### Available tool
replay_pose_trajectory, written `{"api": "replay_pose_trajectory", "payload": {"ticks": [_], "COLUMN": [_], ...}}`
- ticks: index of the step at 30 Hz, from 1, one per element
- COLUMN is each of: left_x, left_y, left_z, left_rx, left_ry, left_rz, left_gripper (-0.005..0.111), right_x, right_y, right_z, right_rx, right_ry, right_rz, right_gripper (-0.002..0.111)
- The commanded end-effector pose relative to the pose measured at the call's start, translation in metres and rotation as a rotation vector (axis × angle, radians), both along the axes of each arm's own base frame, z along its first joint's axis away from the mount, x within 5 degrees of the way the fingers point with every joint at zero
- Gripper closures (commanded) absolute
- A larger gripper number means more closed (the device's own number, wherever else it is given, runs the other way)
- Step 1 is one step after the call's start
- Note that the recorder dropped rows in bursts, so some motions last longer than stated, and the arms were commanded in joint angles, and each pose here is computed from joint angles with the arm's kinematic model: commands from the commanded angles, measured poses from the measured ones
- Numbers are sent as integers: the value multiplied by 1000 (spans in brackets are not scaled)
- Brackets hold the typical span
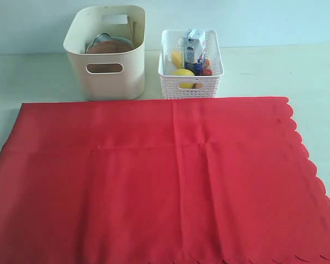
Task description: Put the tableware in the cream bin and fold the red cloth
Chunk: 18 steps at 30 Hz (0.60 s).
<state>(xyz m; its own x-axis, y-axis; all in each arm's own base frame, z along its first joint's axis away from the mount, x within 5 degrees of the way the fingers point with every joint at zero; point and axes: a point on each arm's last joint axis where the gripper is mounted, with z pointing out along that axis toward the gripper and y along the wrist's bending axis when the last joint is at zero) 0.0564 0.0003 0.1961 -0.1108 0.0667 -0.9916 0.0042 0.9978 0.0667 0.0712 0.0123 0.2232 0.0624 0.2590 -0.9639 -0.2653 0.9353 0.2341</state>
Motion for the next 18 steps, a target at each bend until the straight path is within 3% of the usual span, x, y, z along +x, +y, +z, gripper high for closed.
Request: {"api": "replay_pose_trajectory", "payload": {"ticks": [1, 7, 9, 12, 13, 18], "left_x": [0, 0, 0, 0, 0, -1], "left_y": [0, 0, -1, -1, -1, 1], "left_z": [0, 1, 7, 14, 15, 25], "left_rx": [-6, -3, -138, -514, -559, -587], "left_ry": [-6, -22, -93, -157, -169, -283], "left_rz": [0, -1, 2, 7, 6, -8], "left_gripper": [106, 106, 106, 106, 106, 106], "right_x": [-1, -1, -1, -1, -1, 0], "right_y": [-1, -1, -1, -1, -1, -1], "right_z": [-2, -2, -2, -1, -1, -1], "right_rx": [-7, -7, -7, -6, -6, -6], "right_ry": [-2, -2, -3, -5, -5, -6], "right_rz": [-5, -5, -7, -10, -10, -11], "right_gripper": [108, 108, 108, 108, 108, 108]}}
